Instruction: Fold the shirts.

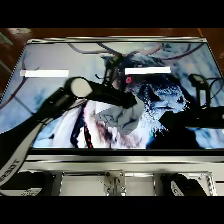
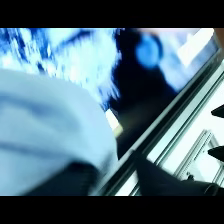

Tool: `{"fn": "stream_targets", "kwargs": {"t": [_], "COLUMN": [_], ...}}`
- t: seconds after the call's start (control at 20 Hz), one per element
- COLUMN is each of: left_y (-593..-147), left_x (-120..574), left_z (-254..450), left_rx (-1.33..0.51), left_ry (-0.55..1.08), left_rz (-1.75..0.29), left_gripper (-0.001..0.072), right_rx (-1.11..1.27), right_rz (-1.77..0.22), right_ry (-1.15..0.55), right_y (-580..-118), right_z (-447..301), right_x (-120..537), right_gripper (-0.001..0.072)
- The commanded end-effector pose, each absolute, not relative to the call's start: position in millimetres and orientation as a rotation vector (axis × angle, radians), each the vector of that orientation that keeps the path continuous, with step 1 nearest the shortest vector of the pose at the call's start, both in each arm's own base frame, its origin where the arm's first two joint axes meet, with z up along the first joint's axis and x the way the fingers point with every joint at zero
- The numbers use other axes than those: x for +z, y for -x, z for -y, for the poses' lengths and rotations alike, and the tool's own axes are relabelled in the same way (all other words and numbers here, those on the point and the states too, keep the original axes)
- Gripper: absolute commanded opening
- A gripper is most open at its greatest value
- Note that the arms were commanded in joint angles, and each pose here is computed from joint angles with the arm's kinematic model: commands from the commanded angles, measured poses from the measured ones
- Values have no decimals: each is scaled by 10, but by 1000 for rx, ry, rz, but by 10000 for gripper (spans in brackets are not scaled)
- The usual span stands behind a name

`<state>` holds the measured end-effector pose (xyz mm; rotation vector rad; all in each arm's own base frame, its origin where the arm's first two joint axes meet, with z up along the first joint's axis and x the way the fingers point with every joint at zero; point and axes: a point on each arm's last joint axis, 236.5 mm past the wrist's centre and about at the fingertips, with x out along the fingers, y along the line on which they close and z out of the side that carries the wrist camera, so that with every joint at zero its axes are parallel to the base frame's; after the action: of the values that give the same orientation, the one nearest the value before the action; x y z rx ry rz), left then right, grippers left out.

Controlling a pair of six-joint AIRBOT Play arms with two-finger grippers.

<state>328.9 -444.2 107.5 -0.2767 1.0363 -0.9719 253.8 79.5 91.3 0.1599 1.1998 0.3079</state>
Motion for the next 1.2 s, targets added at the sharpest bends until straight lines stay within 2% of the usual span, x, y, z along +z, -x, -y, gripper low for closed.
{"fn": "stream_targets", "kwargs": {"t": [0.0, 0.2, 0.3, 0.4, 0.5, 0.95, 1.15], "left_y": [-3287, -3695, -3905, -3986, -3986, -3600, -3658], "left_x": [345, 417, 407, 323, 237, -647, -794], "left_z": [4423, 3316, 2585, 2048, 1816, 2156, 2525], "left_rx": [-913, -819, -702, -593, -552, -546, -580], "left_ry": [327, 359, 379, 392, 428, 441, 563], "left_rz": [-1260, -1401, -1444, -1491, -1520, -1650, -1625], "left_gripper": [713, 712, 711, 711, 712, 713, 713], "right_rx": [251, 237, 220, 205, 188, 149, 156], "right_rz": [-1230, -1210, -1185, -1196, -1236, -1378, -1374], "right_ry": [-281, -325, -336, -349, -359, -365, -390], "right_y": [-2559, -2600, -2690, -2764, -2830, -2897, -2906], "right_z": [-841, -868, -849, -842, -832, -800, -845], "right_x": [329, 135, 130, 39, -139, -733, -717], "right_gripper": [670, 670, 670, 670, 670, 670, 670]}}
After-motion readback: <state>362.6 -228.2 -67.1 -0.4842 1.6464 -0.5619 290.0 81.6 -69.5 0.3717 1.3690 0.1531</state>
